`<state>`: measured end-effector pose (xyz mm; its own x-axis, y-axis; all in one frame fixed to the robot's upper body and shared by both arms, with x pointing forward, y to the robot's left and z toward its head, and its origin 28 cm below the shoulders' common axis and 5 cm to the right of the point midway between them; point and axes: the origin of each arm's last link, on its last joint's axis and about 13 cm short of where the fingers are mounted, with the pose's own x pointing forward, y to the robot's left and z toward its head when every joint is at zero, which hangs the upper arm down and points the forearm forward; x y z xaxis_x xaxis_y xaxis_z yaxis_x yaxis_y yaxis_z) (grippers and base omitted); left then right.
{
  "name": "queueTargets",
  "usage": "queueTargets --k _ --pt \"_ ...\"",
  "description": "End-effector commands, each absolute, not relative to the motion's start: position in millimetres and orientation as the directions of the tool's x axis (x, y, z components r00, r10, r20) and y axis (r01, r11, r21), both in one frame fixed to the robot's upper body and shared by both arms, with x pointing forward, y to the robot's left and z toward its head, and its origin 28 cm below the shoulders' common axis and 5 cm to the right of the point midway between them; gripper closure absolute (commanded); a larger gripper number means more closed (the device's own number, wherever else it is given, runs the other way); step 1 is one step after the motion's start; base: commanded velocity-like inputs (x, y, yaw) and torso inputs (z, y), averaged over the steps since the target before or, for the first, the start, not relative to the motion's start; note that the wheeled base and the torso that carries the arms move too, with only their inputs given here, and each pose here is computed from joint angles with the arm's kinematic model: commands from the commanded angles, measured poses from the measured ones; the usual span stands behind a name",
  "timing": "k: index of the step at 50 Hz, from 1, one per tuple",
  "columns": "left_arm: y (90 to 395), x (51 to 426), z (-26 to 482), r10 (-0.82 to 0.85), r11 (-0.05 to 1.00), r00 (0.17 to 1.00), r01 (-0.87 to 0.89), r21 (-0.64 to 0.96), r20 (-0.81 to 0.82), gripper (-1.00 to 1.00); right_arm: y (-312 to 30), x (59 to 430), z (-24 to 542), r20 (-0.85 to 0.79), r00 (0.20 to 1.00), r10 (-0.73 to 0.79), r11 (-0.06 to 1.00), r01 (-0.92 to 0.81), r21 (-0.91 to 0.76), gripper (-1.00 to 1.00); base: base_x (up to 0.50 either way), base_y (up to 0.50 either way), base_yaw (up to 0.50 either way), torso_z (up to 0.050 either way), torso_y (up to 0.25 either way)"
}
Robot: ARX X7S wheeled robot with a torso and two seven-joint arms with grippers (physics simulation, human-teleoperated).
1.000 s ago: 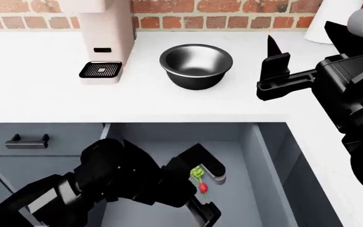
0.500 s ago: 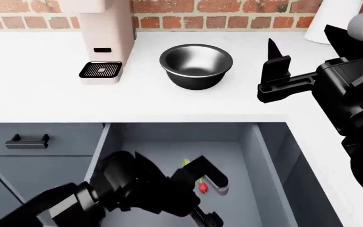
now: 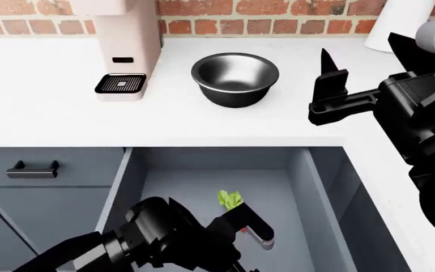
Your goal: Place the bar in the bowl and close the drawer.
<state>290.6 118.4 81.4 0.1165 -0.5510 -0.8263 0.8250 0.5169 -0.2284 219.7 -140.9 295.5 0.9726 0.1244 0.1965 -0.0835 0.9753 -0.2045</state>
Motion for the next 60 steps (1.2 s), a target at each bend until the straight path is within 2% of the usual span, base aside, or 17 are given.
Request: queueTargets --k 1,47,48,60 --pt "108 289 74 -0.573 0.501 0.115 0.832 -0.236 -0.812 -1.00 -140 218 295 0.221 0.965 0.144 0.977 -0.102 -0.188 -1.00 0.00 0.00 0.00 0.000 0.000" --pt "108 272 36 -0.517 0.507 0.041 0.819 -0.267 -0.855 -1.00 -140 219 290 0.211 0.966 0.147 0.977 -0.109 -0.180 -1.00 0.00 0.00 0.00 0.000 0.000" --pt "108 272 36 -0.516 0.510 0.045 0.819 -0.265 -0.855 1.00 -140 219 290 0.211 0.967 0.146 0.978 -0.109 -0.180 -1.00 0.00 0.00 0.00 0.000 0.000" --pt "107 272 40 -0.528 0.512 0.058 0.818 -0.263 -0.847 1.00 -140 218 290 0.211 0.967 0.146 0.979 -0.110 -0.175 -1.00 0.00 0.00 0.00 0.000 0.000"
